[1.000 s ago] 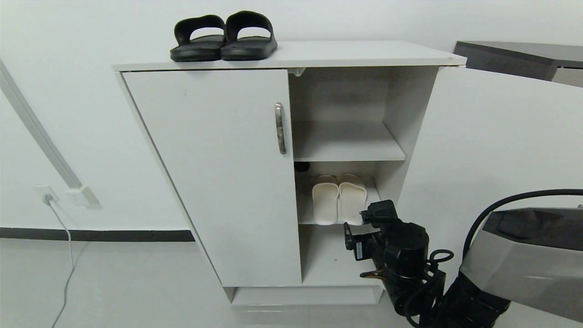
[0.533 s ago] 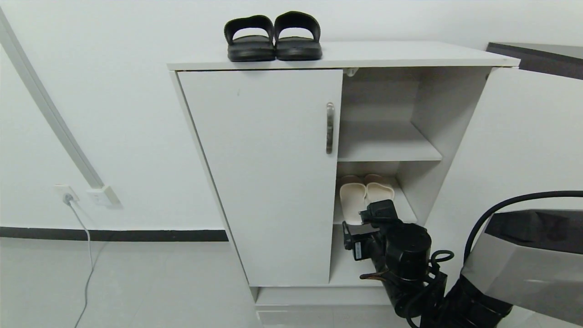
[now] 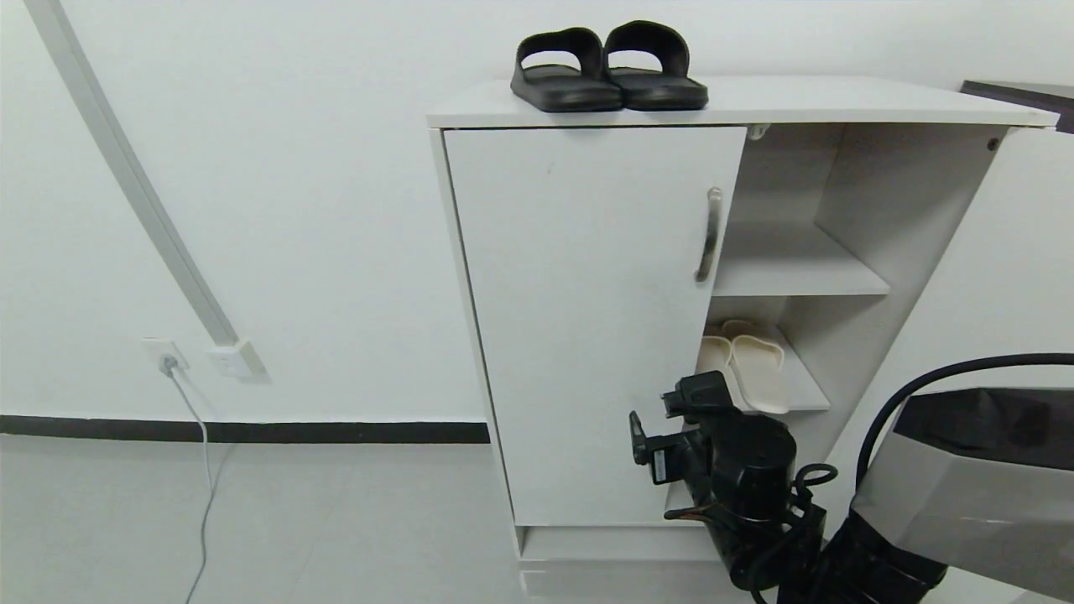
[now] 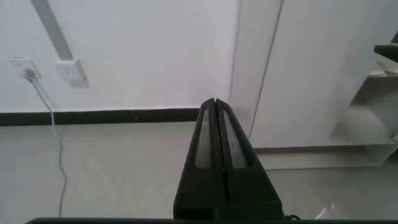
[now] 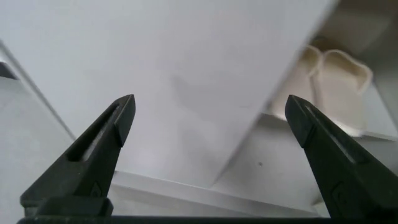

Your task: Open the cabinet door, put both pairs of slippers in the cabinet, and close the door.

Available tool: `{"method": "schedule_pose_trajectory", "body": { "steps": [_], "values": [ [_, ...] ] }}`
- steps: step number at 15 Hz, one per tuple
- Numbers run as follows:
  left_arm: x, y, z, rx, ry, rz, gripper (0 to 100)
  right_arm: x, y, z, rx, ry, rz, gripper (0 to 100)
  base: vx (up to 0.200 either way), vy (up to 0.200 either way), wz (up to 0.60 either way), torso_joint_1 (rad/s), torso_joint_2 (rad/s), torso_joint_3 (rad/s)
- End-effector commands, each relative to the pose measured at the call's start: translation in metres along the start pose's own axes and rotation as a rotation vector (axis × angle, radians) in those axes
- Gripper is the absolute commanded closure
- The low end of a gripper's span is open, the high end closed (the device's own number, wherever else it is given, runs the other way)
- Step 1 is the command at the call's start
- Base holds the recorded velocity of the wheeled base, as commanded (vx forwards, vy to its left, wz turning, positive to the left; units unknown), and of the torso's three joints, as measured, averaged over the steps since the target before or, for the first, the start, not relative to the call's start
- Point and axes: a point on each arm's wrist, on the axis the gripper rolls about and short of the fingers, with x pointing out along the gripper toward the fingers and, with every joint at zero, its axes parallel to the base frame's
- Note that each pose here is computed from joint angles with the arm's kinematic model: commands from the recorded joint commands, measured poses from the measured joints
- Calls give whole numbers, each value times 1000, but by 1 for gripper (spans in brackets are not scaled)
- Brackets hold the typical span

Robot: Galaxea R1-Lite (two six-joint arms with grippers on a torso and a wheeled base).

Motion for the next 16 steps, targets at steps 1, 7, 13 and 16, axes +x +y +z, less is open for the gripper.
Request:
{"method": "schedule_pose_trajectory", "body": {
  "steps": [1,7,13,16],
  "values": [
    [0,0,0,0,2,-1,100,-1,1,0,-1,1,4,0,0,200,0,7,2,2],
    [0,0,0,-3,2,4,100,-2,1,-1,-5,3,7,0,0,0,0,0,0,0],
    [0,0,0,-5,2,3,100,-3,2,-1,-5,3,10,0,0,0,0,0,0,0],
    [0,0,0,-5,2,4,100,-3,3,-2,-6,4,11,0,0,0,0,0,0,0]
  ]
}}
